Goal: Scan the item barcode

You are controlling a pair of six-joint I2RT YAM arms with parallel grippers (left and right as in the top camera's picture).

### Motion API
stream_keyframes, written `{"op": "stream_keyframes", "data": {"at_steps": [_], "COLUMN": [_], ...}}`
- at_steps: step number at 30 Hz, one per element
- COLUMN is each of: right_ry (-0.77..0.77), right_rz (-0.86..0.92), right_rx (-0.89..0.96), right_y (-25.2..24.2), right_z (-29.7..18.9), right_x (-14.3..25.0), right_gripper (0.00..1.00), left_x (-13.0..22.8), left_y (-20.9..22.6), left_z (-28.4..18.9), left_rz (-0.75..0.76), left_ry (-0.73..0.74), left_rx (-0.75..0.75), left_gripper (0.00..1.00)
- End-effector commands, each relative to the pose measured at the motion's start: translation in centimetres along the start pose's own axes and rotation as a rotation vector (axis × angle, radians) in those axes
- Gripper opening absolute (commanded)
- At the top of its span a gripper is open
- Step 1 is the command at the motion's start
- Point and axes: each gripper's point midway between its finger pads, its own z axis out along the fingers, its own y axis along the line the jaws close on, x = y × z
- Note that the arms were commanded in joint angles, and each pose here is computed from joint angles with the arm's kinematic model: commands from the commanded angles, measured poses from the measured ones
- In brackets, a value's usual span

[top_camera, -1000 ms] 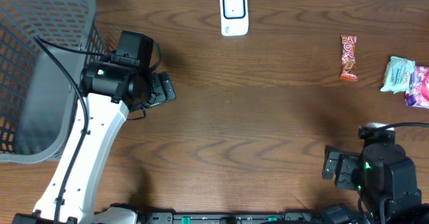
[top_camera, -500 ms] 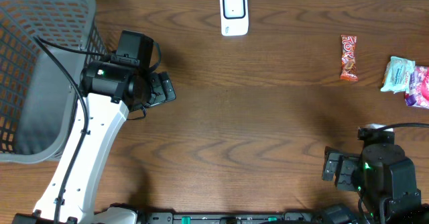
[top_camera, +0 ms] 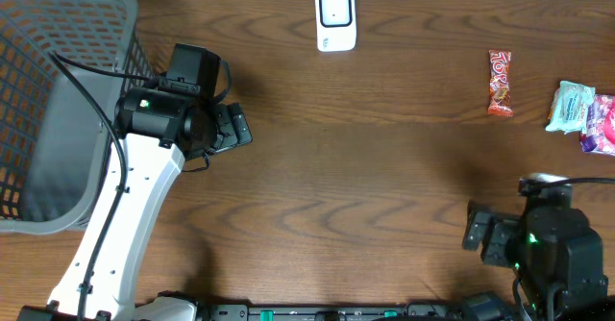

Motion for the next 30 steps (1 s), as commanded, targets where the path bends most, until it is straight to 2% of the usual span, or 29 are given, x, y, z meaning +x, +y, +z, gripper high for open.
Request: {"op": "stream_keyframes", "data": {"at_steps": [1,7,17,22,30], "right_ry": [-0.082,-0.296,-0.596,-0.696,-0.737], "right_rz": [-0.053,-0.203,-0.17,-0.182,-0.199], "right_rx": [-0.044,-0.24,-0.276,-0.326,-0.369], "right_y": [0.3,3.5,3.6,4.3,5.0], "right_z": [0.5,1.6,3.2,4.2,6.4], "right_x": [-0.4,-1.3,-1.6,-1.3,-0.8], "right_gripper": [0.99,0.99,0.99,0.99,0.99], "left_x": [-0.2,-0.2,-0.2,-0.2,-0.2], "left_y": [0.2,0.2,0.2,0.2,0.2], "left_z": [-0.3,-0.3,-0.3,-0.3,-0.3], "left_rz": [-0.016,-0.016,-0.016,-0.016,-0.016], "left_ry": [-0.012,-0.012,-0.012,-0.012,-0.012], "left_rx": [-0.004,-0.005,-0.005,-0.005,-0.005], "left_gripper": [0.98,0.98,0.98,0.98,0.98]}}
